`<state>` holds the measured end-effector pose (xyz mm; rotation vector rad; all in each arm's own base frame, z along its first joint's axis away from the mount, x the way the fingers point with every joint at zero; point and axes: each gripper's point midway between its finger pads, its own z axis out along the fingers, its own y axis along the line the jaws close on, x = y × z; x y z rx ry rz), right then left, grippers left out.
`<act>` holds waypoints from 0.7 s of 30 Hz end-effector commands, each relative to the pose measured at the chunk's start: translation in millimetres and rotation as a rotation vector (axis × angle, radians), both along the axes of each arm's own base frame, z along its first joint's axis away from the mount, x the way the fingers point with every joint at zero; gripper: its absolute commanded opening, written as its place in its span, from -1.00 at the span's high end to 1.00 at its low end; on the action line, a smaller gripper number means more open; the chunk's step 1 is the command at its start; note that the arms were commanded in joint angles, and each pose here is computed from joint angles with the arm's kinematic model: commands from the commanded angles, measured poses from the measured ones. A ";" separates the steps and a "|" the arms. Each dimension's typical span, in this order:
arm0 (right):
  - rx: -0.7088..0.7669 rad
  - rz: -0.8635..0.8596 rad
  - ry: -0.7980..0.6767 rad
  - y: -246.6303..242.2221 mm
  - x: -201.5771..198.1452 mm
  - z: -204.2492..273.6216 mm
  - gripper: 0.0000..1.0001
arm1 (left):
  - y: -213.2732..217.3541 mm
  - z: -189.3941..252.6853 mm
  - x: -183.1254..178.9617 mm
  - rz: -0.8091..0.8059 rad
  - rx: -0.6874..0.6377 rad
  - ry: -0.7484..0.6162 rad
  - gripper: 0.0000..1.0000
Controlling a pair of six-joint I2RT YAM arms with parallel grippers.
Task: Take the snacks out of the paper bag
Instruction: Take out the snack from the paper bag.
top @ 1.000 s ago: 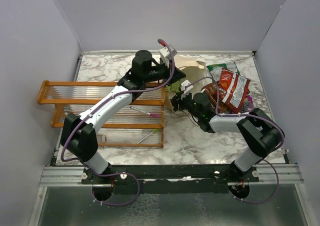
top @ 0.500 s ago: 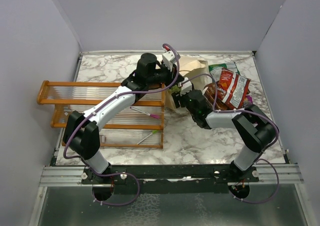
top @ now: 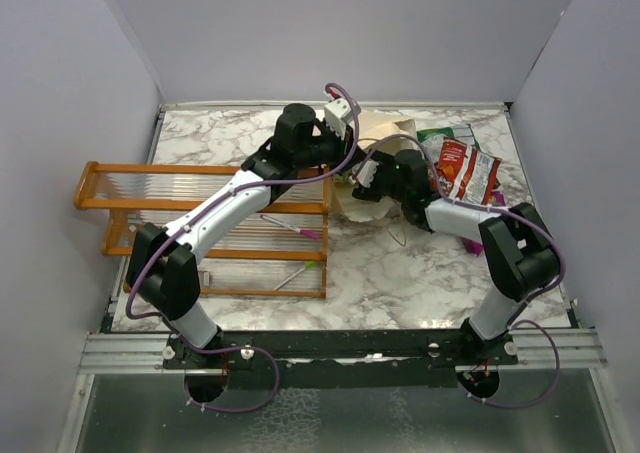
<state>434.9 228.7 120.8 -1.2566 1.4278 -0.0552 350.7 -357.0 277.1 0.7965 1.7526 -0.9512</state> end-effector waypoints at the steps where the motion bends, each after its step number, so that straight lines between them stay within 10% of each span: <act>1: -0.110 0.237 -0.014 11.5 5.3 12.3 -0.49 | 2.0 -3.5 -8.6 -0.002 0.026 0.052 1.00; 21: -0.273 0.324 -0.037 40.0 44.0 -34.7 -0.80 | 3.9 3.4 -7.5 -0.014 -0.018 0.076 1.00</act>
